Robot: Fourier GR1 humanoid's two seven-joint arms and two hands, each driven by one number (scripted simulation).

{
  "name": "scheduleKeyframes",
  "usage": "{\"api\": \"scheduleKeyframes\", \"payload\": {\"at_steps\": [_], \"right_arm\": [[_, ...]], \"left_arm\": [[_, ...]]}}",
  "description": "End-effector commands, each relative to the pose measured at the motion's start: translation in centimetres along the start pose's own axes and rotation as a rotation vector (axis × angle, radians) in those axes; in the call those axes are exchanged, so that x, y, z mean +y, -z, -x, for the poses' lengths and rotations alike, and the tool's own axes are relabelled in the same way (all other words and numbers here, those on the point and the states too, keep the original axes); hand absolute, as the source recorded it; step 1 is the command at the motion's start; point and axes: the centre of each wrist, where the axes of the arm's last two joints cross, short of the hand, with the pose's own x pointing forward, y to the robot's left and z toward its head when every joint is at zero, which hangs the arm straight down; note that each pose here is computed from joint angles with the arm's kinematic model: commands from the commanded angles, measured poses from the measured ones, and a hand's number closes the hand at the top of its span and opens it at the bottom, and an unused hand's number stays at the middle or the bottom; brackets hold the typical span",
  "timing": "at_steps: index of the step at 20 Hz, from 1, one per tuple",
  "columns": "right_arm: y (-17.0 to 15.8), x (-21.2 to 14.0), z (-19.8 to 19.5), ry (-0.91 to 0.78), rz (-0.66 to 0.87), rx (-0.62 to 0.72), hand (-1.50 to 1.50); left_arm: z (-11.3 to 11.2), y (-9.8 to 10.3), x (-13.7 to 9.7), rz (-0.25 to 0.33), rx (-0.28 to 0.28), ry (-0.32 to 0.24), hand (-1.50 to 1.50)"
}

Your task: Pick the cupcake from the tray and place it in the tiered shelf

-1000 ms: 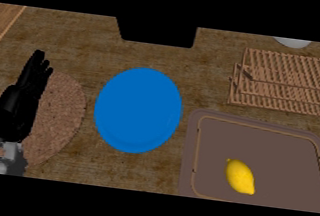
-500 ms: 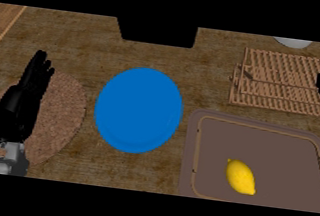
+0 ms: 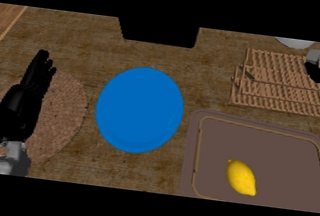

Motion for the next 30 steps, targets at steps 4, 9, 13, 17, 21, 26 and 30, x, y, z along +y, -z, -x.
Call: {"api": "scheduleKeyframes", "payload": {"at_steps": [4,9,13,17,21,26,30], "right_arm": [[2.2,1.4,1.0,0.027,-0.067,0.008,-1.5],[1.8,-0.1,1.3,0.135,-0.059,-0.055,-1.5],[2.8,-1.0,-0.9,0.261,-0.014,-0.085,-1.5],[1.3,-5.2,1.7,0.299,0.05,-0.071,-1.5],[2.1,-10.4,1.9,0.345,0.18,0.012,-1.5],[0.2,-16.2,4.8,0.346,0.207,0.116,-1.5],[-0.3,-21.7,7.0,0.336,0.207,0.133,-1.5]], "left_arm": [[1.2,-0.7,1.5,-0.004,-0.013,0.001,0.0],[0.2,-1.0,0.5,-0.004,-0.009,-0.011,0.0],[-1.8,-1.5,1.5,0.001,0.0,-0.004,0.0],[-0.8,-1.8,0.3,-0.018,-0.002,-0.003,0.0],[-0.4,-0.1,2.3,-0.025,0.013,0.009,0.0],[0.3,-0.8,2.5,-0.036,0.01,0.016,0.0],[-0.9,-0.4,1.1,-0.016,0.01,0.007,0.0]]}}
